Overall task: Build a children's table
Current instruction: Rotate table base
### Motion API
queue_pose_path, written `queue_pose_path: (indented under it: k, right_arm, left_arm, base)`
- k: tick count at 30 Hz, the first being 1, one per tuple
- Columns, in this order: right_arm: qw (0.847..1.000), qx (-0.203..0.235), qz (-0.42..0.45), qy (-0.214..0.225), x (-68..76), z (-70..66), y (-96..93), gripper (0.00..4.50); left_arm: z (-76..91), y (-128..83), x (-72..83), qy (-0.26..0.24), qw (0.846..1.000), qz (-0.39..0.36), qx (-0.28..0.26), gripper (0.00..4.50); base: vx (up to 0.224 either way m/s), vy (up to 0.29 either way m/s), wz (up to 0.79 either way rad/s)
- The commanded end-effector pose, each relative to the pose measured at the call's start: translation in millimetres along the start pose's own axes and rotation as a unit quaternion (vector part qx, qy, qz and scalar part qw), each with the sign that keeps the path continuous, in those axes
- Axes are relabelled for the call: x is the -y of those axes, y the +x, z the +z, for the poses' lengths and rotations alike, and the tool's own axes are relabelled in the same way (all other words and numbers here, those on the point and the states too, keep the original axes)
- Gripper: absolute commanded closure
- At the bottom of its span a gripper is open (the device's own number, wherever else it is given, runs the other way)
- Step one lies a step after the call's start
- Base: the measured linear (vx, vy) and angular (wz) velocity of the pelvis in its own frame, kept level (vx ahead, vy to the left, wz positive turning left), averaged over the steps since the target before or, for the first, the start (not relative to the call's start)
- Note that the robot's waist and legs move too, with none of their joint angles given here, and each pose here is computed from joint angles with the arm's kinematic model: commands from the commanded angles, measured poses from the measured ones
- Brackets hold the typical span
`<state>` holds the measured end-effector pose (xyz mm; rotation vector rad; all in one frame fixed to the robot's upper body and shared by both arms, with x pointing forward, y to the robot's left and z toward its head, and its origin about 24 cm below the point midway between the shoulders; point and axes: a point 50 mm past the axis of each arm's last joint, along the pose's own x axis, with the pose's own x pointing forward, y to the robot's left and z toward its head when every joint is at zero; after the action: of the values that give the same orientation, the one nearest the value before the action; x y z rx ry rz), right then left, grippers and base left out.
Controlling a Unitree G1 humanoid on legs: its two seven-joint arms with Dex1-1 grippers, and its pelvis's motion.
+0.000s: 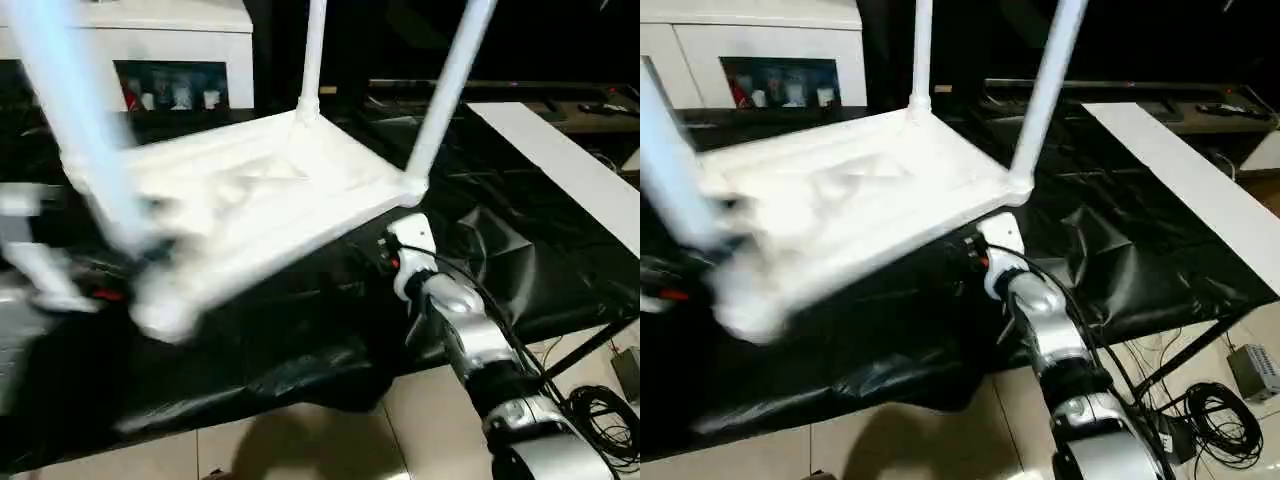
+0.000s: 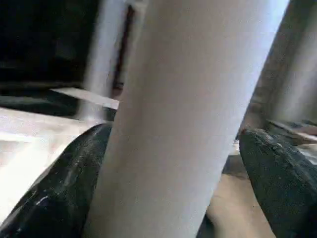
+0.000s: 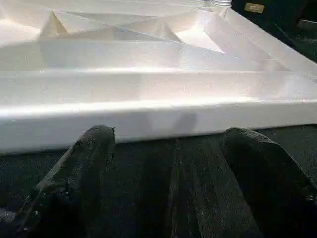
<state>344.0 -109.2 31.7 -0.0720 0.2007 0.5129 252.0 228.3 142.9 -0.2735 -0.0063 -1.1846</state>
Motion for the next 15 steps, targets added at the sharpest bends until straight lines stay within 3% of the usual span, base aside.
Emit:
queue_pose_path:
  k: [1, 4, 8, 15]
  right_arm:
    - [1.0, -0.006, -0.006, -0.007, 7.9, 0.2, 0.0, 0.63]
    - [1.0, -0.01, -0.001, -0.007, 7.5, 2.0, 3.8, 0.63]
    - [1.0, -0.014, 0.006, 0.004, 4.4, 2.4, 7.5, 0.63]
    - [0.999, -0.021, 0.043, 0.025, -16.2, 1.9, 18.8, 0.63]
  left_arm:
    - [2.9, 29.0, 17.0, -0.007, 0.995, -0.095, -0.011, 0.06]
    - [3.5, 52.8, 20.1, 0.014, 0.992, -0.128, -0.003, 0.06]
    - [1.6, 68.9, 18.8, 0.021, 0.99, -0.139, 0.001, 0.06]
    - [-0.1, 101.9, 24.0, 0.026, 0.982, -0.189, -0.005, 0.06]
  base:
    - [0.0, 0.0, 0.0]
    - [0.0, 0.0, 0.0]
    - [0.0, 0.0, 0.0]
    - [0.0, 0.0, 0.0]
